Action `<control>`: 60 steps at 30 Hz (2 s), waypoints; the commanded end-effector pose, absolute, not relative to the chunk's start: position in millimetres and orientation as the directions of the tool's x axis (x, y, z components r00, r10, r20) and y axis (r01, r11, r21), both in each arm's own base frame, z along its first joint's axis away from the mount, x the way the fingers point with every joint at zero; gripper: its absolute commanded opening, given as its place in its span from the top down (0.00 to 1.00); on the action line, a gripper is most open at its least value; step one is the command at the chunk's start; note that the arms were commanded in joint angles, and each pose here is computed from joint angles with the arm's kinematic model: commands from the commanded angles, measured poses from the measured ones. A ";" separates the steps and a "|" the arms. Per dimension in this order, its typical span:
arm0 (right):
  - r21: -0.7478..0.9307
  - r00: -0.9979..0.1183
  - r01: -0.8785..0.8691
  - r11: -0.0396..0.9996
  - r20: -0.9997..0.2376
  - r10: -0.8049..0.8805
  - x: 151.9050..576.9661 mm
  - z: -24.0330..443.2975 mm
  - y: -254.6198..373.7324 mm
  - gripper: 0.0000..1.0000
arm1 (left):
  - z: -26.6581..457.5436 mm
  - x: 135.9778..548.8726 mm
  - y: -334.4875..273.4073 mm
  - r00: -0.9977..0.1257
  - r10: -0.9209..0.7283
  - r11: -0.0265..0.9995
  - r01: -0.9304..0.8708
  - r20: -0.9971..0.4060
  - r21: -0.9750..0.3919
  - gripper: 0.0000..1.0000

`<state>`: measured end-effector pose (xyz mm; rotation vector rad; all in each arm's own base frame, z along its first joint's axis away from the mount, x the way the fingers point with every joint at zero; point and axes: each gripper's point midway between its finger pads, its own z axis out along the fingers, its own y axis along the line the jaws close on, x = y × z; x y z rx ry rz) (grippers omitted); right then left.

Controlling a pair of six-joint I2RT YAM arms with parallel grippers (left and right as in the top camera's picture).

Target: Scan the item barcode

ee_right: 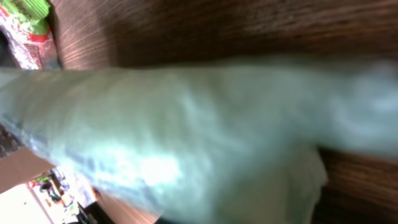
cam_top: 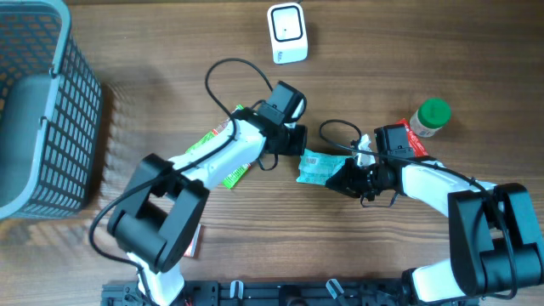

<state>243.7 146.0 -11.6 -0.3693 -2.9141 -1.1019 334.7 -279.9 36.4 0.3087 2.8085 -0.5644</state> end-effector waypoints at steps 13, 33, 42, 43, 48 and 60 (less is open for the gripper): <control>0.630 -0.993 0.118 0.768 0.076 0.091 256.9 21.1 146.4 0.58 | 60.4 338.4 -283.0 -0.929 0.149 0.899 0.270 -0.340 -0.346 0.94; 0.461 -0.988 -0.076 0.884 -0.156 -0.003 308.8 40.3 121.8 0.52 | 44.7 281.2 -285.2 -0.984 0.169 0.872 0.175 -0.054 -0.458 0.96; 0.430 -0.981 -0.125 0.894 -0.187 -0.048 311.6 35.9 118.2 0.52 | 23.2 277.1 -288.9 -0.984 0.178 0.871 0.159 -0.004 -0.464 0.96; 0.429 -0.982 -0.122 0.895 -0.180 -0.048 310.7 34.3 118.0 0.52 | 22.2 276.6 -288.8 -0.984 0.179 0.872 0.159 -0.001 -0.463 0.96; 0.395 -0.991 -0.098 0.913 -0.118 -0.055 303.9 12.1 111.4 0.51 | 20.9 273.2 -291.5 -0.982 0.190 0.871 0.167 0.002 -0.461 0.96; 0.520 -0.995 -0.101 0.848 -0.028 -0.101 283.7 -1.8 131.3 0.49 | -4.8 265.6 -291.9 -0.978 0.203 0.888 0.163 0.049 -0.429 0.96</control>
